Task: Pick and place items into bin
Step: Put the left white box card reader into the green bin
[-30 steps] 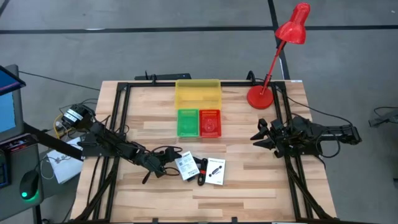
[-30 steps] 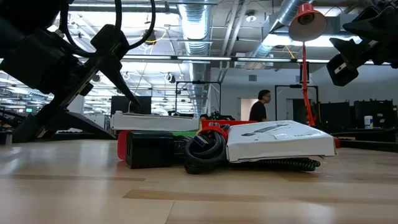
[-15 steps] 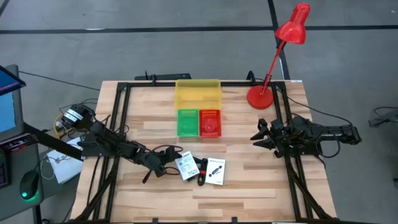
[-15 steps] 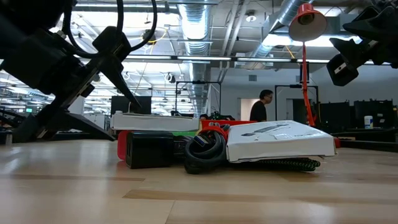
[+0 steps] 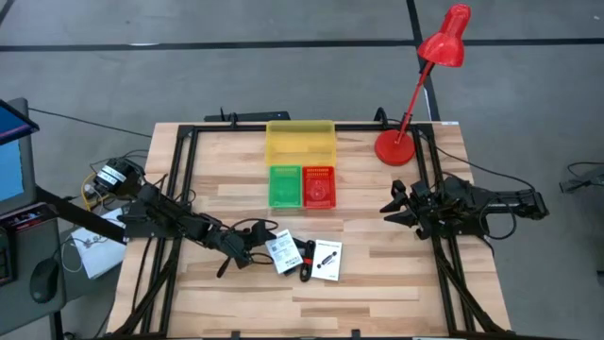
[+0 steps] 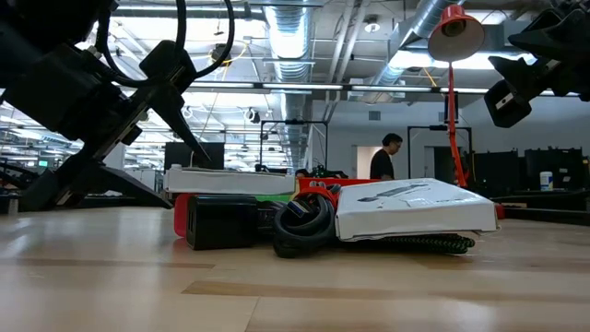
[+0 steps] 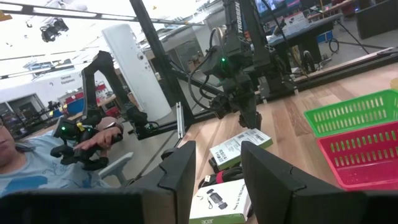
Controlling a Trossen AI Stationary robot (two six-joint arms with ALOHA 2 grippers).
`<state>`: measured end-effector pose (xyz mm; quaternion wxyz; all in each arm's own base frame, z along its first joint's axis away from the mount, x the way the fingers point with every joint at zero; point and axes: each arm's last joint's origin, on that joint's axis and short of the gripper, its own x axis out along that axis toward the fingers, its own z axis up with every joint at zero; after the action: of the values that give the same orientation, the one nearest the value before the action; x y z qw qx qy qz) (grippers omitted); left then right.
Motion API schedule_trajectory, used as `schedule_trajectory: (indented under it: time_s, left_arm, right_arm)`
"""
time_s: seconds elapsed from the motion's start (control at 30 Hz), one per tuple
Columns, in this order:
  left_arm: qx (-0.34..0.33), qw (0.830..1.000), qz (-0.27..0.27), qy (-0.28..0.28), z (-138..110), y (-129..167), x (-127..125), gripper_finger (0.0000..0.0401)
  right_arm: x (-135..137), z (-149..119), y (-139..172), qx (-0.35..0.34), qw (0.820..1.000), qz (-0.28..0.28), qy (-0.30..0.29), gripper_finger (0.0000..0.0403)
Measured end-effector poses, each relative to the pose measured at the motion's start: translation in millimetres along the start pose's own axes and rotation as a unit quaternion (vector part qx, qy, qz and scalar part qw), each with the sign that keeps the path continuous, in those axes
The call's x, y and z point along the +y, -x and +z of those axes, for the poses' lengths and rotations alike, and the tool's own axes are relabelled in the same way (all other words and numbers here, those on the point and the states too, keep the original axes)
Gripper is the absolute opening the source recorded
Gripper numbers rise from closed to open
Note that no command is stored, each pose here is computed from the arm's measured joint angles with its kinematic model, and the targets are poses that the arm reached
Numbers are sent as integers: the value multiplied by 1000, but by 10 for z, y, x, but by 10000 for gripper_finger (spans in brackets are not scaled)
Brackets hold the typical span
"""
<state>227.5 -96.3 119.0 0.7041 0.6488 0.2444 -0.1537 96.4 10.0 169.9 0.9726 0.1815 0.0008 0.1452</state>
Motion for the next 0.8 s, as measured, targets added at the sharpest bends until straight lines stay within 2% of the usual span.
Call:
schedule_trajectory:
  time_s: [0.8]
  left_arm:
    - [0,1000,0,-1,3,2,-1,95]
  right_arm:
    - [0,0,0,0,1000,0,0,123]
